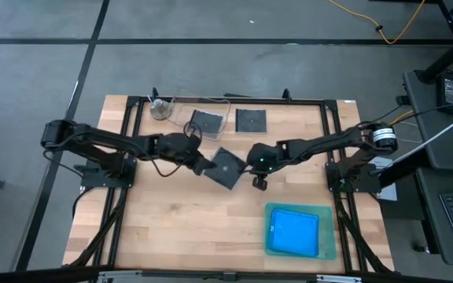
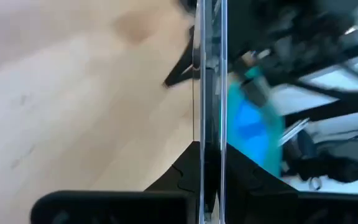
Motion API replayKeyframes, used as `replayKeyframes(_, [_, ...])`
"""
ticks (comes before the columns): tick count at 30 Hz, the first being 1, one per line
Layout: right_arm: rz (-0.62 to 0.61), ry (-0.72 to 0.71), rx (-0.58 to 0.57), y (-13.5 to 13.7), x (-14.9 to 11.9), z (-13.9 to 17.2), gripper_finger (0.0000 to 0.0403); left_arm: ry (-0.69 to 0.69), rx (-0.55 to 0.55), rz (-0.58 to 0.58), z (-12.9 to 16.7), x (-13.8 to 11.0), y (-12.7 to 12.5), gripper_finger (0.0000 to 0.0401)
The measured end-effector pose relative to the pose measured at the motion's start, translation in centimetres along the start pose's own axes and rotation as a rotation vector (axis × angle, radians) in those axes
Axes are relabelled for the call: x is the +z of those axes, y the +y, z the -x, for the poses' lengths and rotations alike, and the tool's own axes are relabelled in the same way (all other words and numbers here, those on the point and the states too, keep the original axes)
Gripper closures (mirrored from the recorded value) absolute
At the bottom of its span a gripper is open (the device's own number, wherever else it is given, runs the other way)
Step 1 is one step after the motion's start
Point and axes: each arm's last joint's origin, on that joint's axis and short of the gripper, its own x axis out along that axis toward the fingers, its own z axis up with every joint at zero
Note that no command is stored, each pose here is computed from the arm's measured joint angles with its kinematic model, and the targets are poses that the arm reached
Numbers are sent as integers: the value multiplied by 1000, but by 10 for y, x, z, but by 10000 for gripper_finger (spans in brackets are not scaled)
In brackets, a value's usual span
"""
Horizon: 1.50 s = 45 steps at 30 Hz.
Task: Pick & place jewel cases by type
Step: Put the bottom black cd case into the transparent bin
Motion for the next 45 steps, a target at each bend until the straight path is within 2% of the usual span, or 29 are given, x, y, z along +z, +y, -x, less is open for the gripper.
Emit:
replayKeyframes(10, [-35, -145, 11, -9, 15, 37, 396, -262, -128, -111, 56, 20, -30, 381])
replayKeyframes(17, [-55, -271, 17, -15, 23, 69, 396, -392, -148, -147, 83, 25, -38, 381])
replayKeyframes(22, [-53, -373, -105, -20, 25, 95, 396, -447, -154, -55, 92, 26, -40, 381])
replayKeyframes(26, [-38, -436, -226, -22, 22, 114, 396, -463, -177, -38, 93, 24, -44, 381])
replayKeyframes(29, [11, -484, -297, -21, 21, 129, 396, -482, -219, -23, 95, 24, -48, 381])
replayKeyframes(35, [183, -610, -364, -7, 15, 163, 396, -572, -296, -26, 101, 29, -57, 381])
replayKeyframes(40, [240, -702, -441, -1, 10, 187, 396, -592, -287, -30, 101, 30, -57, 381])
replayKeyframes(45, [309, -777, -450, 4, 9, 201, 396, -606, -263, -96, 101, 30, -57, 381])
